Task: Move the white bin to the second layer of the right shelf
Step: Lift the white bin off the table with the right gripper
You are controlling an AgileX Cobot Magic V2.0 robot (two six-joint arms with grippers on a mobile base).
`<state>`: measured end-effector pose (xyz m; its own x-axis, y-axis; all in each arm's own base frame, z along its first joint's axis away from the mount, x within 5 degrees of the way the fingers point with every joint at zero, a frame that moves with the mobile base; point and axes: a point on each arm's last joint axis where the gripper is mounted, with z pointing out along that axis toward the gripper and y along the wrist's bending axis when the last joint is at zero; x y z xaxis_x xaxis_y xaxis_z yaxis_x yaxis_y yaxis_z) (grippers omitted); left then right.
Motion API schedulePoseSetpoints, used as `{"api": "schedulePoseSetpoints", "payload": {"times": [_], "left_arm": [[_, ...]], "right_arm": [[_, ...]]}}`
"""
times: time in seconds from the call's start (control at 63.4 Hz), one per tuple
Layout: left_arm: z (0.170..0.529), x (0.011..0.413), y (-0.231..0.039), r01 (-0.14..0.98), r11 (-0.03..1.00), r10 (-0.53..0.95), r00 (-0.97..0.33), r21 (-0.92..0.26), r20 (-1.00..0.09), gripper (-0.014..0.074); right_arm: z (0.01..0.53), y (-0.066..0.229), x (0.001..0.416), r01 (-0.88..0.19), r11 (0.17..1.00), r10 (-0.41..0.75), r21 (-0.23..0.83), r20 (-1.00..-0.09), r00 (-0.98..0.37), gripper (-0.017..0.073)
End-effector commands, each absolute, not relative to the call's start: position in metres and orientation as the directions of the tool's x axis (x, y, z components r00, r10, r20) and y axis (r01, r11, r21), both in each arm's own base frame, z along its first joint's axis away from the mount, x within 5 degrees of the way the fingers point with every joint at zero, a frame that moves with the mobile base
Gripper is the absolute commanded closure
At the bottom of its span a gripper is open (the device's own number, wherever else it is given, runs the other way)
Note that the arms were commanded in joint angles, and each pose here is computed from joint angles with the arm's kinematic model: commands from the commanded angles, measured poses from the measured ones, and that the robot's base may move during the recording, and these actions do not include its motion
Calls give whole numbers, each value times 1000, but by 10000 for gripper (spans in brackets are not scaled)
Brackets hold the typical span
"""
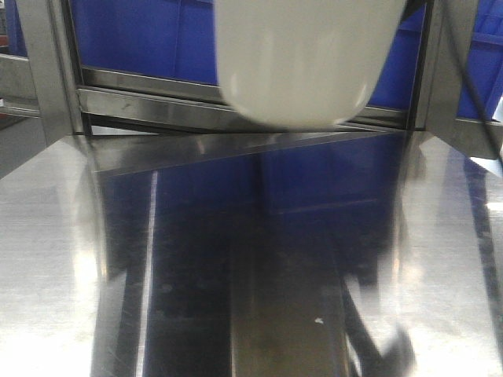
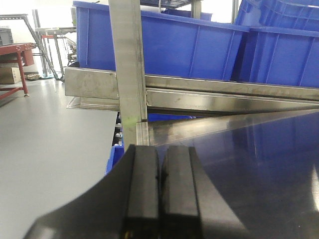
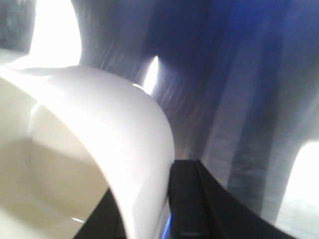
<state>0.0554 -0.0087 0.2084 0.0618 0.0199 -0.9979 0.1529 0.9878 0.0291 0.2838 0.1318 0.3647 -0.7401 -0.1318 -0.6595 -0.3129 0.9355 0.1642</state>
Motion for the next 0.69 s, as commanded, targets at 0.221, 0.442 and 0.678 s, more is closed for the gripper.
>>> {"api": "schedulePoseSetpoints", "payload": {"times": [0.221, 0.442, 0.678], "left_arm": [[206, 55, -8, 150, 989, -7, 132, 13, -991, 509], [206, 55, -8, 150, 989, -7, 132, 13, -991, 509], [206, 55, -8, 150, 989, -7, 132, 13, -991, 509]], "right_arm": [[397, 72, 223, -239, 955, 26, 173, -857, -515, 504], [372, 43, 173, -176, 968, 76, 177, -881, -466, 504], [345, 33, 134, -165, 968, 97, 191, -885, -456, 504]]}}
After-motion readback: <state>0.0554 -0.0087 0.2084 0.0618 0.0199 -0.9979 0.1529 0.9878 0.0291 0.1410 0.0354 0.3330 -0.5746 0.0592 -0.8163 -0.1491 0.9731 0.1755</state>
